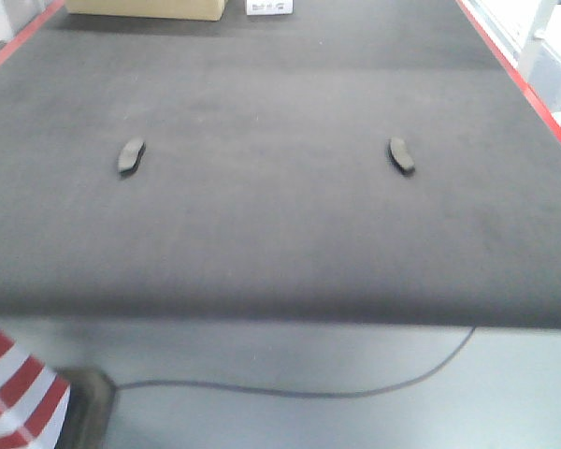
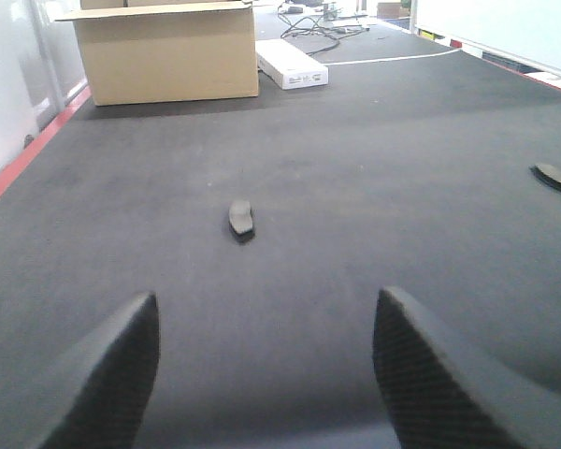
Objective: Move and align brake pads A on conveyor
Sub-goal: 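Back the base away from the conveyor and turn toward the aisle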
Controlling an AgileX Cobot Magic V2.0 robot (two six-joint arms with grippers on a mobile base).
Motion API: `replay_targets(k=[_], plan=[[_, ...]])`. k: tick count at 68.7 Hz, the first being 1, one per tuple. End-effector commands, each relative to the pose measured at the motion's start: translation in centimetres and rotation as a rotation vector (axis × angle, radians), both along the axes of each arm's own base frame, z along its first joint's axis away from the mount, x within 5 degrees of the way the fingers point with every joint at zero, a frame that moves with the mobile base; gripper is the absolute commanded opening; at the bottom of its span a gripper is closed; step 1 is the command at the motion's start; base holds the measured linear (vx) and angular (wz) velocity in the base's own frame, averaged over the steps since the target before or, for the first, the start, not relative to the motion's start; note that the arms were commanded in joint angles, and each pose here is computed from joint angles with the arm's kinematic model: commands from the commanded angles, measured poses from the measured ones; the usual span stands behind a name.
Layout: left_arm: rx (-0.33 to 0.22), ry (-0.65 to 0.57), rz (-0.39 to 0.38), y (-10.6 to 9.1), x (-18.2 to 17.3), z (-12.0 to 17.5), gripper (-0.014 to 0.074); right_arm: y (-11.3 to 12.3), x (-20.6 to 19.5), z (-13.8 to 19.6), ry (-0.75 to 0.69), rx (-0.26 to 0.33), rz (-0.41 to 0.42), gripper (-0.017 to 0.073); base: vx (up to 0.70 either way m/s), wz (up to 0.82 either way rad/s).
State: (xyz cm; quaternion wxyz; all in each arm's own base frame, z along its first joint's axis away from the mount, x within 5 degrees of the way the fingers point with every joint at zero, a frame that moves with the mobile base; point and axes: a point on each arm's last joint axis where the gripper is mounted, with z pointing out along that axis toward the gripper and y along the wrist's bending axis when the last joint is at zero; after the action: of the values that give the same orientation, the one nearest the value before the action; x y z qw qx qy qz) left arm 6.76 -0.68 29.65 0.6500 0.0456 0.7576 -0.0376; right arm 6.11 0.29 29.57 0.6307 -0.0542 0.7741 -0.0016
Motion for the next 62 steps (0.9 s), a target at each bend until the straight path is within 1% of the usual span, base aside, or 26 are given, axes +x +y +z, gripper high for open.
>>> replay_targets(k=[1, 24, 43, 54, 62], plan=[[-0.011, -0.082, -0.013, -0.12, 0.11, 1.34, 0.0460, 0.00, 0.08, 1.49, -0.096, -0.011, 0.000, 0.0525, -0.45, 0.03], [-0.011, -0.082, -0.013, -0.12, 0.11, 1.34, 0.0460, 0.00, 0.08, 1.49, -0.096, -0.010, 0.000, 0.0525, -0.43, 0.01], [-0.011, -0.082, -0.013, -0.12, 0.11, 1.34, 0.0460, 0.00, 0.08, 1.49, -0.096, -0.010, 0.000, 0.0525, -0.33, -0.06], [-0.012, -0.089, -0.013, -0.10, -0.03, 1.40, 0.0460, 0.00, 0.08, 1.49, -0.096, -0.010, 0.000, 0.0525, -0.22, -0.24], [-0.012, -0.089, -0.013, -0.10, -0.03, 1.40, 0.0460, 0.00, 0.08, 1.49, -0.096, -0.010, 0.000, 0.0525, -0.16, -0.54]])
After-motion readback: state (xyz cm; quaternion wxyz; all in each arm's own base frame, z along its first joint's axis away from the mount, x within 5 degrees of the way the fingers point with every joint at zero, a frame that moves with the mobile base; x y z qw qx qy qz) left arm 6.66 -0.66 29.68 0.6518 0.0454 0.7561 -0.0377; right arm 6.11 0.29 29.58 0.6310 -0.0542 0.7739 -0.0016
